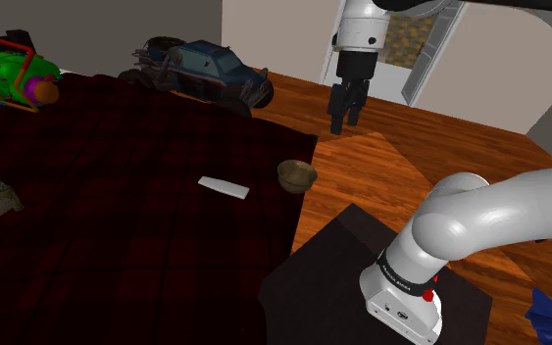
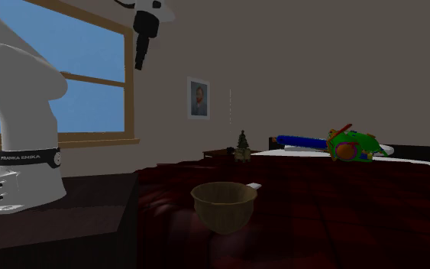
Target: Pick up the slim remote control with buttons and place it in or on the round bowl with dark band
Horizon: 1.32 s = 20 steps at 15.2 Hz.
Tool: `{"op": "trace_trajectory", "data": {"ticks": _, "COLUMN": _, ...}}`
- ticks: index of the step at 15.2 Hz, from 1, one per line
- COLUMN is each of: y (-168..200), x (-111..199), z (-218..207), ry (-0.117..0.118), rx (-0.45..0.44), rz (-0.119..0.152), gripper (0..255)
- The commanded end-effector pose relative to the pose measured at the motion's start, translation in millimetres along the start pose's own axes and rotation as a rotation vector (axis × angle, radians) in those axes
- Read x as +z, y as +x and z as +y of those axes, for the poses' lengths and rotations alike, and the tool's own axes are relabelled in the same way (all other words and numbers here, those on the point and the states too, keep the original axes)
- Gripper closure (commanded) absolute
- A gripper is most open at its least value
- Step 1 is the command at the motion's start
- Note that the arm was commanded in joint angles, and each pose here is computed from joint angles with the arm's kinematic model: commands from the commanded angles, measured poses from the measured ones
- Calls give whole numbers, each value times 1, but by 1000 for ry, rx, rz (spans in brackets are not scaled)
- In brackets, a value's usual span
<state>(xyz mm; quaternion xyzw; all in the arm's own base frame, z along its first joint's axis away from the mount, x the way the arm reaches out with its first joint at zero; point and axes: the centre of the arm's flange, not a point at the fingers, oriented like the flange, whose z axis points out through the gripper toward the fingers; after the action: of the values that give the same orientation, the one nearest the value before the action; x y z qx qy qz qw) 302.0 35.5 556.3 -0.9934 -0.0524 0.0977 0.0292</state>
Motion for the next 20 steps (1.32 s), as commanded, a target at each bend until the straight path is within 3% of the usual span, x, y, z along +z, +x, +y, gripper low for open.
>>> {"op": "trace_trajectory", "data": {"ticks": 1, "y": 0, "x": 0, "z": 0, "ry": 0, "rx": 0, "rz": 0, "gripper": 0}}
{"op": "trace_trajectory", "data": {"ticks": 20, "y": 183, "x": 154, "z": 29, "ry": -50, "rx": -177, "rz": 72, "gripper": 0}}
